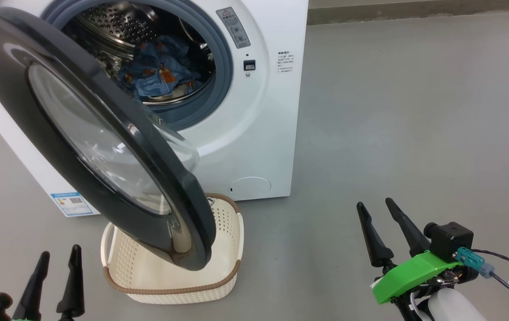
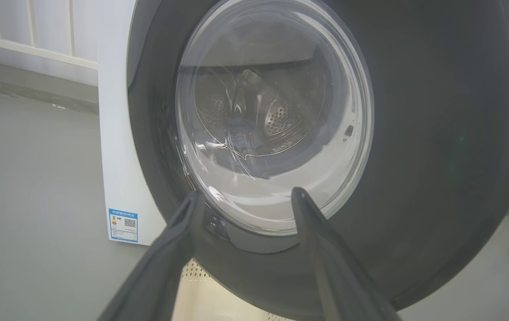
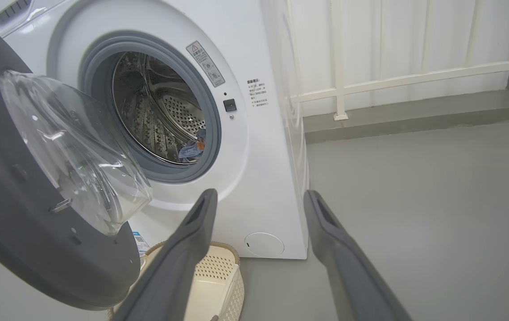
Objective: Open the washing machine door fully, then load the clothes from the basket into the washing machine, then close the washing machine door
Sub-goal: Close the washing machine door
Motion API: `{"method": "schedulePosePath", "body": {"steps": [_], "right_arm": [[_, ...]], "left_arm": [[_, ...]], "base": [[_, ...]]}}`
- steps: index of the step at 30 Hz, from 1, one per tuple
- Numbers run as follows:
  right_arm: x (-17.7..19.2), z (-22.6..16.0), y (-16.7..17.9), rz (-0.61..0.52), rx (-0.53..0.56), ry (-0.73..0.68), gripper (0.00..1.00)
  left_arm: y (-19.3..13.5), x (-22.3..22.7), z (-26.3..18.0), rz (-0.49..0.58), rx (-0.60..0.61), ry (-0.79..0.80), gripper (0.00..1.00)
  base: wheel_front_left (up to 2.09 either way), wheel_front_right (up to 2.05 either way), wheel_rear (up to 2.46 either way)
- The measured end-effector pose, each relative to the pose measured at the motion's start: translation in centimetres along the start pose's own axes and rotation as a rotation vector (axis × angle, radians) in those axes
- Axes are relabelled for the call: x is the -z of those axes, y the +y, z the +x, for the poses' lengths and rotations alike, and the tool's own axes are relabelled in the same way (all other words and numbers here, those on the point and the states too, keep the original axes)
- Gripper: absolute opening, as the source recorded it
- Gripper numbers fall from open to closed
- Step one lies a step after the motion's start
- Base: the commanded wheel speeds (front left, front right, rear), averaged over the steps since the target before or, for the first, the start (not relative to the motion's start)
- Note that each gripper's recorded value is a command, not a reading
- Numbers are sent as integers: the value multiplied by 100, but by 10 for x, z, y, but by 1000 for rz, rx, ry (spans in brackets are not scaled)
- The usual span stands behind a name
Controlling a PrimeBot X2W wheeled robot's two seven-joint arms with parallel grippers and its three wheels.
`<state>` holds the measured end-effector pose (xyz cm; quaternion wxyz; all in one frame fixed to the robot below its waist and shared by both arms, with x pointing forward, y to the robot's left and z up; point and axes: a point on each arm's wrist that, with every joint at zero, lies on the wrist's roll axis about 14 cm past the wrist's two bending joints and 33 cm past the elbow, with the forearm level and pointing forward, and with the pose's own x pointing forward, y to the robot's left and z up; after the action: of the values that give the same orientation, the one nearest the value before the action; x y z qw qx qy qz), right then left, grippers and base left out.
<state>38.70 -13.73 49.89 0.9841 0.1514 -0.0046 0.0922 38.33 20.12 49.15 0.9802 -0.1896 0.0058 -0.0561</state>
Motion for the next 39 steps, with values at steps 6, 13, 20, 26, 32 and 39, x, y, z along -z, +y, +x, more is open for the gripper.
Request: {"method": "schedulePosePath", "body": {"steps": [6,13,20,26,32,39], "right_arm": [[0,0,1,0,-2,0,100],[1,2,5,-1,-16,3,60],[2,11,20,2,-61,4,0],[-15,25,55,11,-165,-51,0],[-35,34,111,46,-314,-121,0],[-74,33,170,76,-492,-241,0]], "left_arm": [[-1,0,0,-5,-1,-3,100],[-1,0,-3,-17,-10,-8,100],[9,-3,-13,-23,-45,-22,100],[23,-9,-28,-26,-95,-44,100],[37,-12,-46,-30,-146,-58,100],[54,-18,-69,-30,-212,-85,100]], "base": [[0,0,0],[0,0,0],[0,0,0],[0,0,0],[0,0,0],[0,0,0]]}}
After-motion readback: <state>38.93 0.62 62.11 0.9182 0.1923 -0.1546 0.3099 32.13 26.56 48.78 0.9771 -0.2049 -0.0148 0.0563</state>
